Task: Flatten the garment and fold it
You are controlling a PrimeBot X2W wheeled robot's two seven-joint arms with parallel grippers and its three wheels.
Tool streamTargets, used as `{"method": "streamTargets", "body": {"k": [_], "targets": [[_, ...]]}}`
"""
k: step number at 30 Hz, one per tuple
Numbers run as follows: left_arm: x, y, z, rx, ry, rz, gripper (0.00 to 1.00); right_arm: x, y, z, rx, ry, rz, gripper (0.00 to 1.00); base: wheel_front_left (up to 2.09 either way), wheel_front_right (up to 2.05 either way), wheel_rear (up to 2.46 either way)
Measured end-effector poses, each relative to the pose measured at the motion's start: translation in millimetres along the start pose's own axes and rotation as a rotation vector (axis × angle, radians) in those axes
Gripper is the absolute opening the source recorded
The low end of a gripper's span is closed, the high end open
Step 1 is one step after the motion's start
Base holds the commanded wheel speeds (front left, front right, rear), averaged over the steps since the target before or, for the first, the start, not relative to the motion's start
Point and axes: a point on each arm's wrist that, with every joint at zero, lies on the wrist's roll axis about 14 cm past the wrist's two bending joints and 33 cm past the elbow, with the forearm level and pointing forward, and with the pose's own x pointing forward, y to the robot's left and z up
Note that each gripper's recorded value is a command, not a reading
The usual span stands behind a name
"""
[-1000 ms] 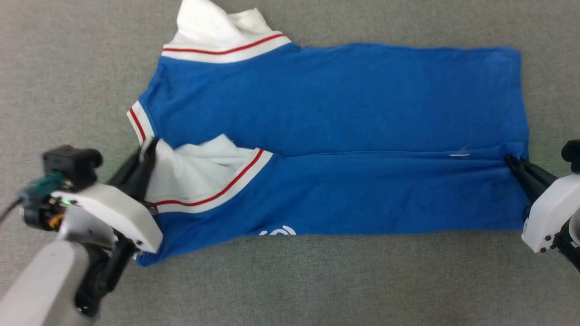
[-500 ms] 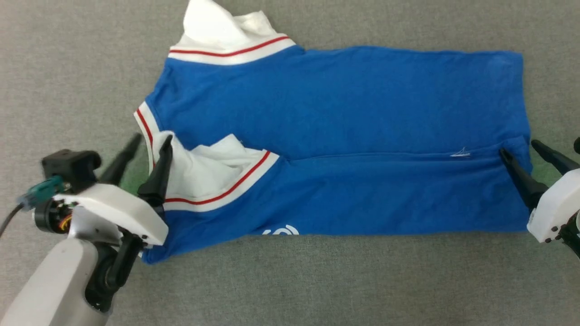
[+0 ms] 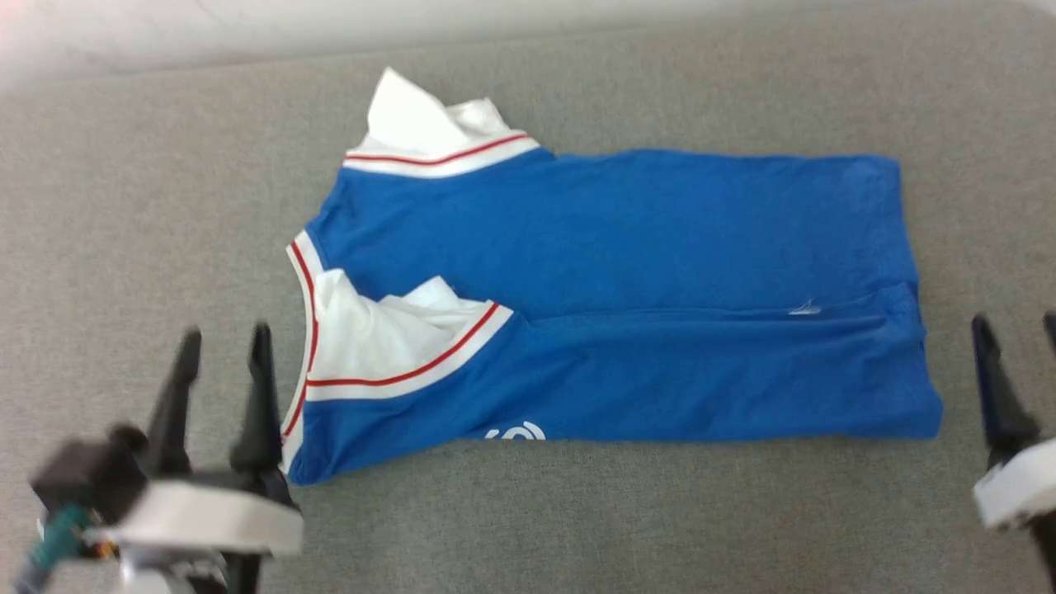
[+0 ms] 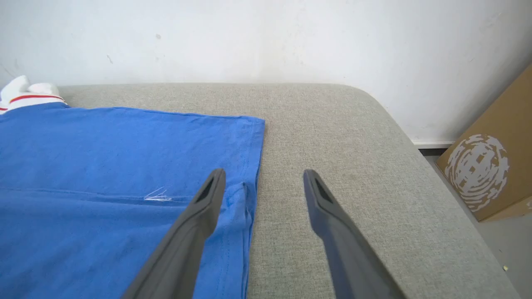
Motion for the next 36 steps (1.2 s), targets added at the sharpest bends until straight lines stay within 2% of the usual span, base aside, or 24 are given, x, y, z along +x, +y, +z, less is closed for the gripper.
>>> {"method": "streamTargets", "body": {"k": [9, 14, 26, 30, 36], "targets": [[-51, -7, -20, -0.026, 0.035, 0.093, 1.0, -46, 12, -9, 0.046, -0.034, -0.067, 1.0, 0.0, 0.0, 0.0], [-60, -6, -25, 0.047, 0.056, 0.071, 1.0, -51, 14, -4, 0.027, -0.05, -0.063, 1.0, 0.0, 0.0, 0.0], [-36, -7, -62, 0.224, 0.381, -0.092, 1.0, -38, 29, -12, 0.01, -0.008, -0.013, 1.0, 0.0, 0.0, 0.0], [-35, 6, -83, 0.253, 0.512, -0.075, 1.0, -34, 32, -22, 0.01, 0.024, -0.005, 1.0, 0.0, 0.0, 0.0], [-36, 16, -109, 0.242, 0.652, -0.053, 1.0, -25, 30, -30, 0.01, 0.051, -0.008, 1.0, 0.0, 0.0, 0.0]]}}
